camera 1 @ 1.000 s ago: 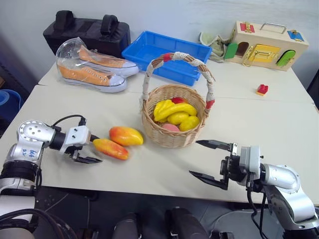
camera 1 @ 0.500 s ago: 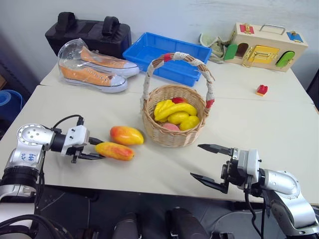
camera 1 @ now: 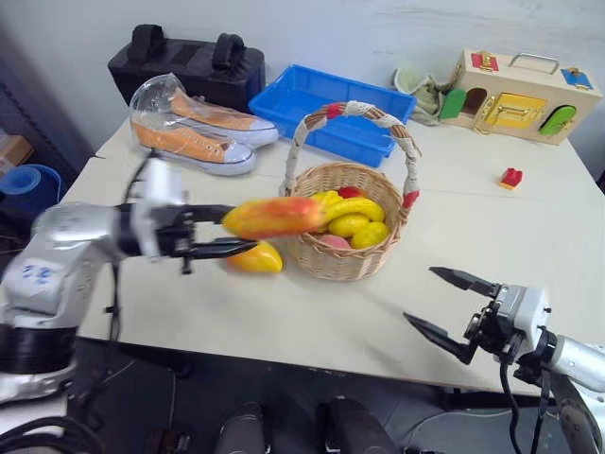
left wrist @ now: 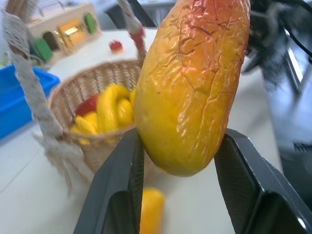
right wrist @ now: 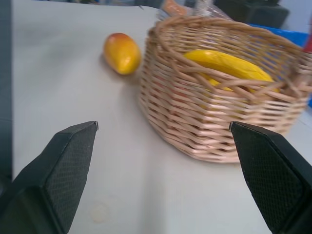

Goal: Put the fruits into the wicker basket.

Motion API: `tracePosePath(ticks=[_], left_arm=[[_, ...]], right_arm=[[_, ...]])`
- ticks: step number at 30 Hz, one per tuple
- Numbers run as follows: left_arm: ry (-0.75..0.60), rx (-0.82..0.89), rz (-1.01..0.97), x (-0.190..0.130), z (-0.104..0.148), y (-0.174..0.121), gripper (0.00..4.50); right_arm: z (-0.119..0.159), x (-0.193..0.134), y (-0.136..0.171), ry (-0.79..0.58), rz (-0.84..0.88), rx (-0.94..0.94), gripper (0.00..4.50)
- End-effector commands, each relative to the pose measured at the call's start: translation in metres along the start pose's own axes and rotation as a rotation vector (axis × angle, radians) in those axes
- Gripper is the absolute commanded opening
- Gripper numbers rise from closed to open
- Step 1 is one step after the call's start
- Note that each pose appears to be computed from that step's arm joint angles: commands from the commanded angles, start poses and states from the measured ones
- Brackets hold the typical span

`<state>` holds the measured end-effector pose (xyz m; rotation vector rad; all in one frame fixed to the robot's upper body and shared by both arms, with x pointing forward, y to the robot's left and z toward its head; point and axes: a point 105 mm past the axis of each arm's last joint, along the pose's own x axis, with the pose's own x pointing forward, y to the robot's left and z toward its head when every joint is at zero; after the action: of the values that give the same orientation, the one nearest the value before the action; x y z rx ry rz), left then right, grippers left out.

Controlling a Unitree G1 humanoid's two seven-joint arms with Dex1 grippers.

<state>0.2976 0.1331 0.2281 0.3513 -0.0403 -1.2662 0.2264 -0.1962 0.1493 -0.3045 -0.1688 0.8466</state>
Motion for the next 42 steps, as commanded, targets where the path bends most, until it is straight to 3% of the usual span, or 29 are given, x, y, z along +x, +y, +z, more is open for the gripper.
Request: tracePosePath(ticks=[1,4,8,11,16,17,20,22,25,28,30,32,36,40,42], left_arm=[[-0.005,-0.051,0.166,0.024,0.009,0.024,2.09],[-0.002,-0.071,0.166,0.046,0.011,0.024,2.09],[0.012,-0.053,0.145,0.063,0.009,0.024,2.09],[0.024,-0.095,0.139,0.063,0.010,0.022,2.63],[-0.019,-0.057,0.199,0.039,0.010,0.029,4.12],[-0.048,-0.065,0.202,0.029,0.009,0.029,4.30],[-0.075,-0.054,0.198,-0.004,-0.001,0.027,4.30],[-0.072,-0.005,0.171,-0.047,-0.020,0.020,4.30],[0.147,-0.008,0.291,-0.119,-0.069,0.028,4.41],[0.195,-0.041,0.419,-0.157,-0.083,0.040,4.41],[0.348,-0.028,0.404,-0.184,-0.106,0.030,4.41],[0.421,-0.046,0.372,-0.200,-0.115,0.021,4.41],[0.412,-0.054,0.288,-0.198,-0.107,0.021,4.41],[0.335,-0.027,0.155,-0.157,-0.091,0.033,4.41],[0.378,0.021,0.065,-0.136,-0.089,0.036,4.41]], right_arm=[[0.021,-0.001,-0.017,-0.088,-0.126,-0.032,4.50],[0.030,-0.003,-0.028,-0.141,-0.226,-0.010,4.50],[0.029,0.000,-0.025,-0.135,-0.223,-0.004,4.50],[0.030,0.003,-0.023,-0.144,-0.226,0.000,4.50],[0.026,0.004,-0.020,-0.149,-0.227,0.008,4.50],[0.026,0.005,-0.020,-0.151,-0.225,0.010,4.50],[0.024,0.005,-0.019,-0.159,-0.219,0.016,4.50],[0.023,0.006,-0.017,-0.168,-0.200,0.019,4.50],[0.025,0.008,-0.014,-0.183,-0.154,-0.018,4.50],[0.022,0.010,-0.005,-0.181,-0.075,-0.030,4.50],[0.016,0.008,0.005,-0.168,0.009,-0.038,4.50],[0.007,0.004,0.009,-0.125,0.054,-0.052,4.50],[-0.003,0.001,0.018,-0.083,0.139,-0.056,4.50],[0.000,0.003,0.017,-0.100,0.130,-0.049,4.50],[0.003,0.004,0.017,-0.107,0.118,-0.029,4.50]])
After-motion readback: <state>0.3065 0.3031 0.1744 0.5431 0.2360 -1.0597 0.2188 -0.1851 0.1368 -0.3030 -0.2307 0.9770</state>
